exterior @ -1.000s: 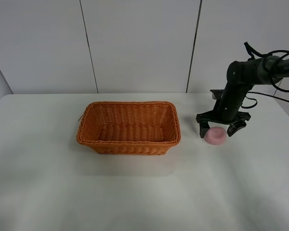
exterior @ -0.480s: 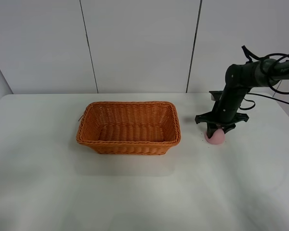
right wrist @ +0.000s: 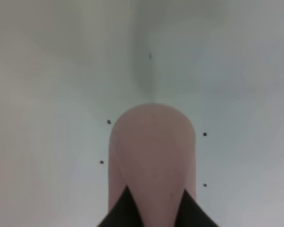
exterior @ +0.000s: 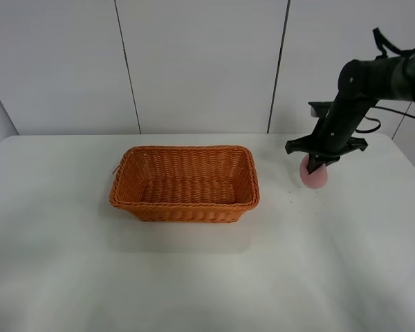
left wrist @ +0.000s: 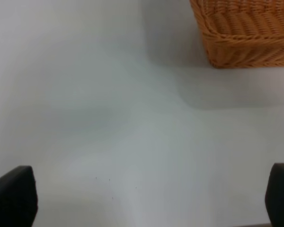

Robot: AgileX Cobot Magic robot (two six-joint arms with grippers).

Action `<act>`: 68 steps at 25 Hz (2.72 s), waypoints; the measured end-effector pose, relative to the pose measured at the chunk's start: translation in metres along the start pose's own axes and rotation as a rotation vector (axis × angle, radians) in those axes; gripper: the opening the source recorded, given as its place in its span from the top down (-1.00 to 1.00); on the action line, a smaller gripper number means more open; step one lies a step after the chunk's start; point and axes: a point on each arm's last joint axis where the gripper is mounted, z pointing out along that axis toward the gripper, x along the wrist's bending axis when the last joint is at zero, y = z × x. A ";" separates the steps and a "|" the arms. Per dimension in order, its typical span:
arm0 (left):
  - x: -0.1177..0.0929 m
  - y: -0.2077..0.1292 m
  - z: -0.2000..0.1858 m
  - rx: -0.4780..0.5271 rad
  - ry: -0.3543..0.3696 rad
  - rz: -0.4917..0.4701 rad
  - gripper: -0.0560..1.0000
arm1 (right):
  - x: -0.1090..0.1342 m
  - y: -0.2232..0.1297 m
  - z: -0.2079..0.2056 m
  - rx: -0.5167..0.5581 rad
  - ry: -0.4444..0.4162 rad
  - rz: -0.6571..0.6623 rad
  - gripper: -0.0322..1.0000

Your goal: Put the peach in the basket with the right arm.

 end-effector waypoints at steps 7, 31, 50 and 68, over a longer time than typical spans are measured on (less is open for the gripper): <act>0.000 0.000 0.000 0.000 0.000 0.000 -0.98 | 0.004 -0.008 -0.070 -0.064 0.002 -0.019 0.93; 0.000 0.000 0.000 0.000 0.000 0.000 -0.98 | 0.177 -0.003 -0.100 -0.108 0.136 -0.400 0.93; 0.000 0.000 0.000 0.000 0.000 0.000 -0.98 | 0.242 0.000 0.039 -0.123 0.133 -0.496 0.69; 0.000 0.000 0.000 0.000 0.000 0.000 -0.98 | 0.253 0.029 -0.058 -0.180 0.173 -0.493 -0.41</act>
